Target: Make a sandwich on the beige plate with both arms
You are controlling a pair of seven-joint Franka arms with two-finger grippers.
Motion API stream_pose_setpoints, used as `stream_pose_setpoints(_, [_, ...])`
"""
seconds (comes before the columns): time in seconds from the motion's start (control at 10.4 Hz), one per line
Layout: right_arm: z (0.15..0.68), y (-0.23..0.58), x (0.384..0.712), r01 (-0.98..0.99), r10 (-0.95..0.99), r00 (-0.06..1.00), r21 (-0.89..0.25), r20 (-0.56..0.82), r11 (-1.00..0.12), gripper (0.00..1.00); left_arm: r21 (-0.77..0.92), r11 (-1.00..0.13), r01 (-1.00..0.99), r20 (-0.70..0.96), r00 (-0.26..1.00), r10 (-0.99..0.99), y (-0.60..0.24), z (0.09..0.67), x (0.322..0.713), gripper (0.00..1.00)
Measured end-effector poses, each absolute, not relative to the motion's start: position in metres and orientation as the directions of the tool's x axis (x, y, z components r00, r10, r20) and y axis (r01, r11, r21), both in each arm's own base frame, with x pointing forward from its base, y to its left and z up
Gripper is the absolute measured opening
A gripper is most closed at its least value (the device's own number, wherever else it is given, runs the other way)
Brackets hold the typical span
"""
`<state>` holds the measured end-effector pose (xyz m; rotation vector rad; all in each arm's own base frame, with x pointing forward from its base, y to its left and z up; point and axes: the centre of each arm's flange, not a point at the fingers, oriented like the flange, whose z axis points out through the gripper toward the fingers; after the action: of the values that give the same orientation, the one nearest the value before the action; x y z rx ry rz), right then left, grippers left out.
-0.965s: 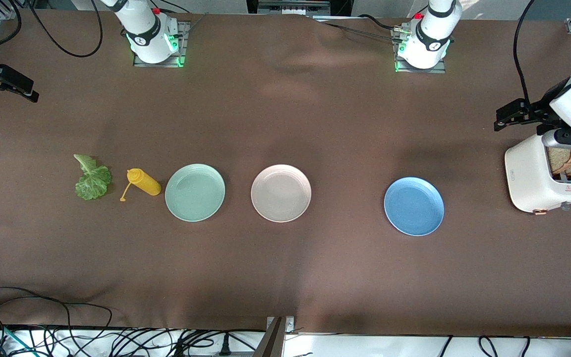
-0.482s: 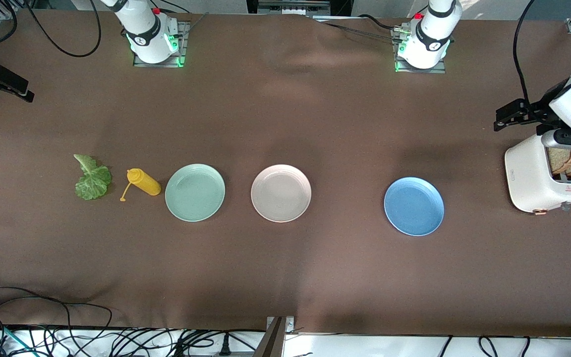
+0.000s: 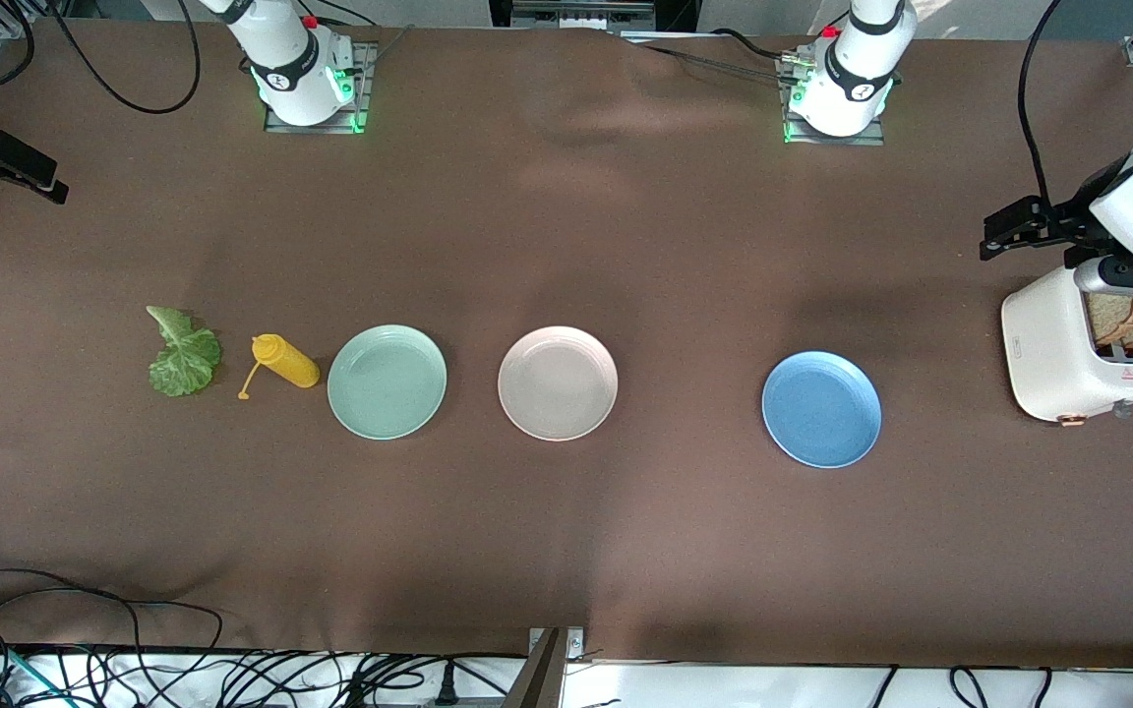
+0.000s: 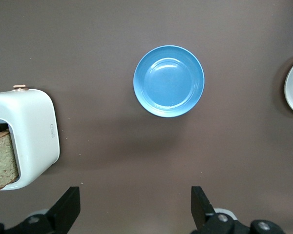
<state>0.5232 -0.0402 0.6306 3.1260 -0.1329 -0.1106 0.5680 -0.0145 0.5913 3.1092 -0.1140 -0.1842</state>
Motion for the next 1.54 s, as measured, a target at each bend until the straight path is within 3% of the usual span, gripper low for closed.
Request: stream_pose_setpoints(1.54, [0.6294,-0.0373,0.5241,-0.076,-0.077,0.994,0.014,-0.072,-0.997,1.00,0.029,-0.997,-0.067,-0.125,0.990,-0.070,-0.0119,0.5869,0.5700,1.00])
